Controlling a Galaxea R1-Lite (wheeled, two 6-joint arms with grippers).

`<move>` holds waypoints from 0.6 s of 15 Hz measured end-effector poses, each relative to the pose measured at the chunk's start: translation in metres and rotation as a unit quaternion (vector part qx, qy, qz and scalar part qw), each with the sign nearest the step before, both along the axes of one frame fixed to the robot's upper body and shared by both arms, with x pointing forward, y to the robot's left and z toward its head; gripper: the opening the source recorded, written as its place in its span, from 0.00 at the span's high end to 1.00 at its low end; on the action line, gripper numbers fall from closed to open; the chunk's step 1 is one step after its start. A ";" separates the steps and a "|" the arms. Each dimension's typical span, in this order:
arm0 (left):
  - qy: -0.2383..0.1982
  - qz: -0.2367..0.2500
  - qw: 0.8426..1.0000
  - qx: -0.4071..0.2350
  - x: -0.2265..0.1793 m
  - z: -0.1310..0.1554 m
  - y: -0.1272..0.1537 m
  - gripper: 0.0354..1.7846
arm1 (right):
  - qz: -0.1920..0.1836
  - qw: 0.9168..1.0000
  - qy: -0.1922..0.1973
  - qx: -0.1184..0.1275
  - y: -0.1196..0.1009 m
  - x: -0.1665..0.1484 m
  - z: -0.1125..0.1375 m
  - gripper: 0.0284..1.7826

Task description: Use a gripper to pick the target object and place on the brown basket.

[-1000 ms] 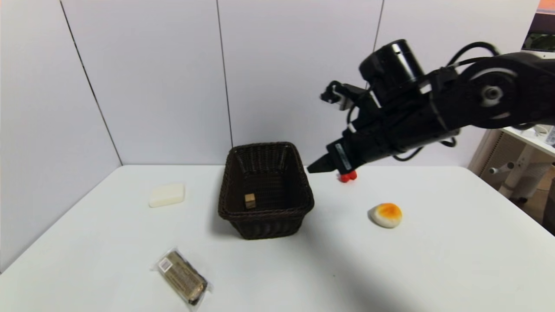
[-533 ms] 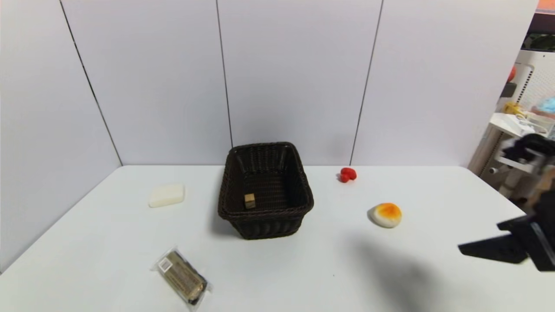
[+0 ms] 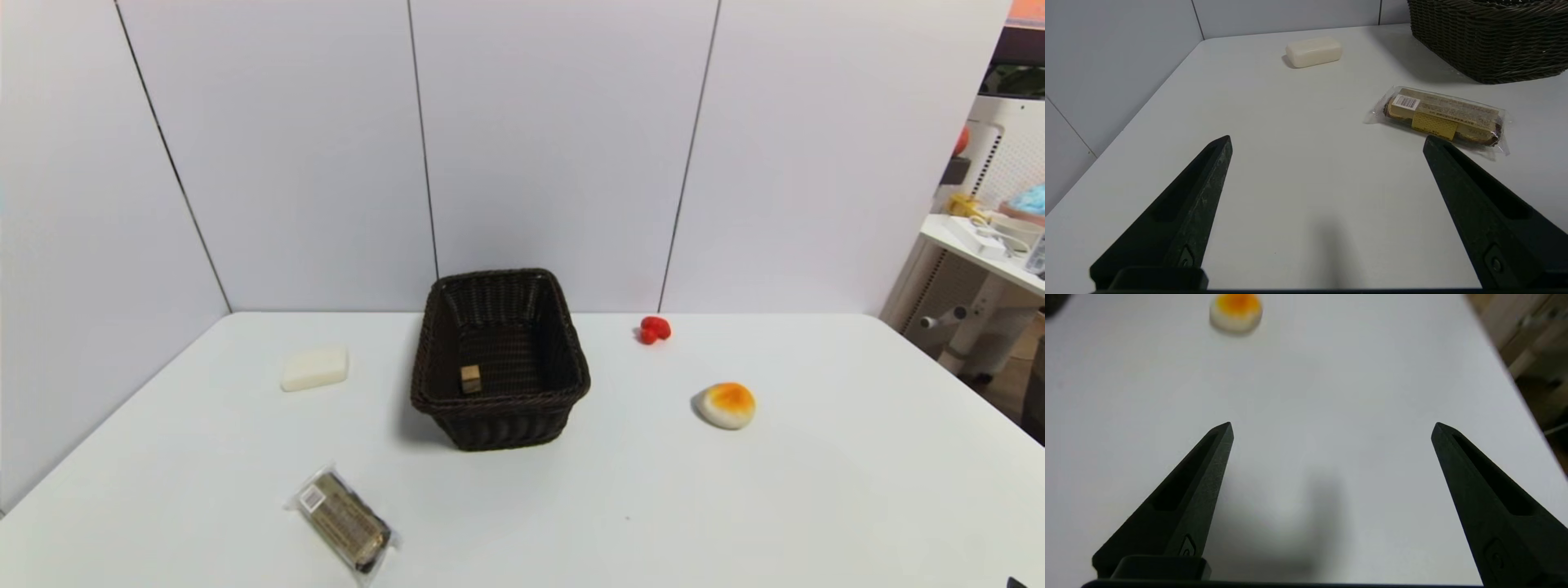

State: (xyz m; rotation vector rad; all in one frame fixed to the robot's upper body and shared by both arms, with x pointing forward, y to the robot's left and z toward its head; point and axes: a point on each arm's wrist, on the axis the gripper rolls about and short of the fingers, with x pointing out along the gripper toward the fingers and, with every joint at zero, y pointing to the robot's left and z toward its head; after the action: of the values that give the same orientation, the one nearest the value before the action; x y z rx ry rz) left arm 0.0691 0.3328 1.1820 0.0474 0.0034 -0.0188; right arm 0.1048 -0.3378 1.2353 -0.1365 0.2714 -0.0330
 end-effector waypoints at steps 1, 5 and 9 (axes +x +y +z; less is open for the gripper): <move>0.000 0.000 1.000 0.000 0.000 0.000 0.000 0.06 | -0.004 0.999 -0.054 -0.001 0.000 -0.007 -0.008 0.06; 0.000 0.000 1.000 0.000 0.000 0.000 0.000 0.06 | 0.014 0.989 -0.150 0.001 0.001 -0.030 -0.035 0.05; 0.000 0.000 1.000 0.000 0.000 0.000 0.000 0.06 | 0.042 0.991 -0.124 0.018 0.002 -0.035 -0.053 0.05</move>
State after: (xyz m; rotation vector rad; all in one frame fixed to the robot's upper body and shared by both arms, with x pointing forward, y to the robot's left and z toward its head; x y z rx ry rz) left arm 0.0691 0.3328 1.1820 0.0474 0.0034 -0.0188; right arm 0.0700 -0.3357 1.1825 -0.1058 0.0171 0.0391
